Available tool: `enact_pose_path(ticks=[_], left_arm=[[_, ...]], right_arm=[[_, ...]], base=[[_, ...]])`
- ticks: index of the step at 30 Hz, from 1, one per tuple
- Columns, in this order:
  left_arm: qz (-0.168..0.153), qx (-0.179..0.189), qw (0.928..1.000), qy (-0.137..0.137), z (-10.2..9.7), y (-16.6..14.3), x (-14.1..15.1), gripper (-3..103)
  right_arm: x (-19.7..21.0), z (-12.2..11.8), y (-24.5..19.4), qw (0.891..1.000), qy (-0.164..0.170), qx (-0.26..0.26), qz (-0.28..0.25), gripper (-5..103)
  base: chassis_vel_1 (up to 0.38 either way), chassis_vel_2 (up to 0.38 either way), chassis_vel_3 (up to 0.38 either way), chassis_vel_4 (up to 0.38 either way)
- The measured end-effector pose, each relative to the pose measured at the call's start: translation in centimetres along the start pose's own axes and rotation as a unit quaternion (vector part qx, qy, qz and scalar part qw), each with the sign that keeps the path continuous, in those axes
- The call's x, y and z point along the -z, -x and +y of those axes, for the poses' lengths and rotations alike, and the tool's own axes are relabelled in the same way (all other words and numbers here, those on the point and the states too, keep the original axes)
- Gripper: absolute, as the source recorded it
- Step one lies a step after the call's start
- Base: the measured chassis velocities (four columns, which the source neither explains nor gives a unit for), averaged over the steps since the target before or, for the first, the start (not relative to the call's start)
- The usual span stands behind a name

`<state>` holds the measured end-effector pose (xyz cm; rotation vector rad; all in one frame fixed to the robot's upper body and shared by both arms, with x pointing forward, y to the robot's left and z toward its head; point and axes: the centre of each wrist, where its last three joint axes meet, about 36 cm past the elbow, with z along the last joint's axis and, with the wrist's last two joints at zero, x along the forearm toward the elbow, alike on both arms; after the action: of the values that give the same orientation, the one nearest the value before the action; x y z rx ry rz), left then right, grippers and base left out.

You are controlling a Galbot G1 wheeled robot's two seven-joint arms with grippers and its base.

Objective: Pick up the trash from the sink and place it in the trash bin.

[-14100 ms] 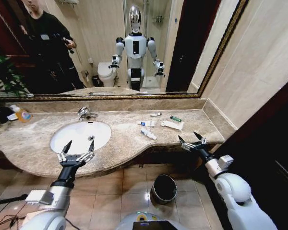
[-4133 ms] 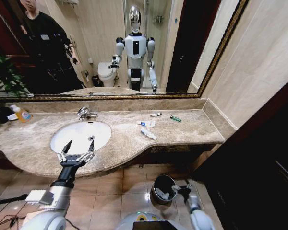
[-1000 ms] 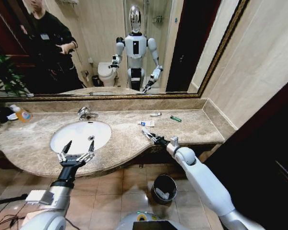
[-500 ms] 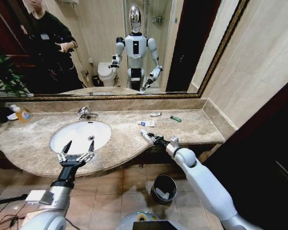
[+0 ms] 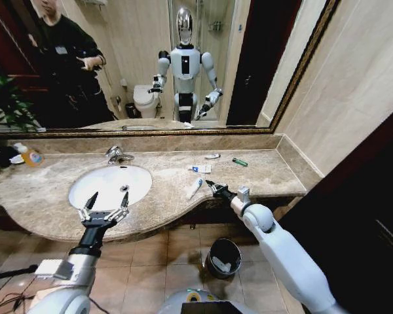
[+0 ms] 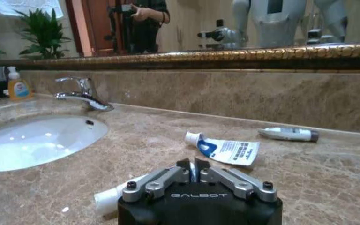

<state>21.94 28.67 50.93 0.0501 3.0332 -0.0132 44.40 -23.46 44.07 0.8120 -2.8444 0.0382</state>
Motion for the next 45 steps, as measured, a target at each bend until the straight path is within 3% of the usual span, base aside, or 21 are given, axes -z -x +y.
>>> enact_pose_path(ticks=[7,9,15,16,20,21,22,24,28,33,39,45], left_arm=[[0.0,0.0,1.0,0.0,0.0,0.0,0.0,100],[0.0,0.0,1.0,0.0,0.0,0.0,0.0,100],[0.0,0.0,1.0,0.0,0.0,0.0,0.0,100],[0.0,0.0,1.0,0.0,0.0,0.0,0.0,100],[0.0,0.0,1.0,0.0,0.0,0.0,0.0,100],[0.0,0.0,1.0,0.0,0.0,0.0,0.0,100],[0.0,0.0,1.0,0.0,0.0,0.0,0.0,100],[0.0,0.0,1.0,0.0,0.0,0.0,0.0,100],[0.0,0.0,1.0,0.0,0.0,0.0,0.0,100],[0.0,0.0,1.0,0.0,0.0,0.0,0.0,100],[0.0,0.0,1.0,0.0,0.0,0.0,0.0,100],[0.0,0.0,1.0,0.0,0.0,0.0,0.0,100]], right_arm=[[0.4,0.2,0.1,1.0,0.015,0.014,-0.008,37],[0.4,0.0,0.2,1.0,0.013,0.02,-0.006,37],[1.1,1.1,0.8,0.999,0.021,0.027,-0.008,65],[1.2,1.5,1.1,0.999,0.02,0.035,-0.008,70],[1.1,1.4,1.7,0.998,0.014,0.056,-0.01,76],[1.1,0.6,2.5,0.996,0.002,0.085,-0.014,86],[1.2,0.4,2.8,0.996,-0.001,0.091,-0.014,86],[1.6,0.3,3.6,0.995,-0.008,0.101,-0.009,96],[1.8,0.8,4.2,0.994,-0.012,0.112,-0.004,100],[1.9,3.6,4.8,0.994,-0.016,0.105,0.009,100],[2.2,10.9,4.5,0.999,-0.001,-0.031,0.044,100],[1.6,12.9,3.9,0.994,0.005,-0.09,0.063,100]], base=[[0.0,0.0,0.0,0.0],[0.0,0.0,0.0,0.0],[0.0,0.0,0.0,0.0],[0.0,0.0,0.0,0.0],[0.0,0.0,0.0,0.0],[0.0,0.0,0.0,0.0],[0.0,0.0,0.0,0.0],[0.0,0.0,0.0,0.0],[0.0,0.0,0.0,0.0],[0.0,0.0,0.0,0.0],[0.0,0.0,0.0,0.0],[0.0,0.0,0.0,0.0]])
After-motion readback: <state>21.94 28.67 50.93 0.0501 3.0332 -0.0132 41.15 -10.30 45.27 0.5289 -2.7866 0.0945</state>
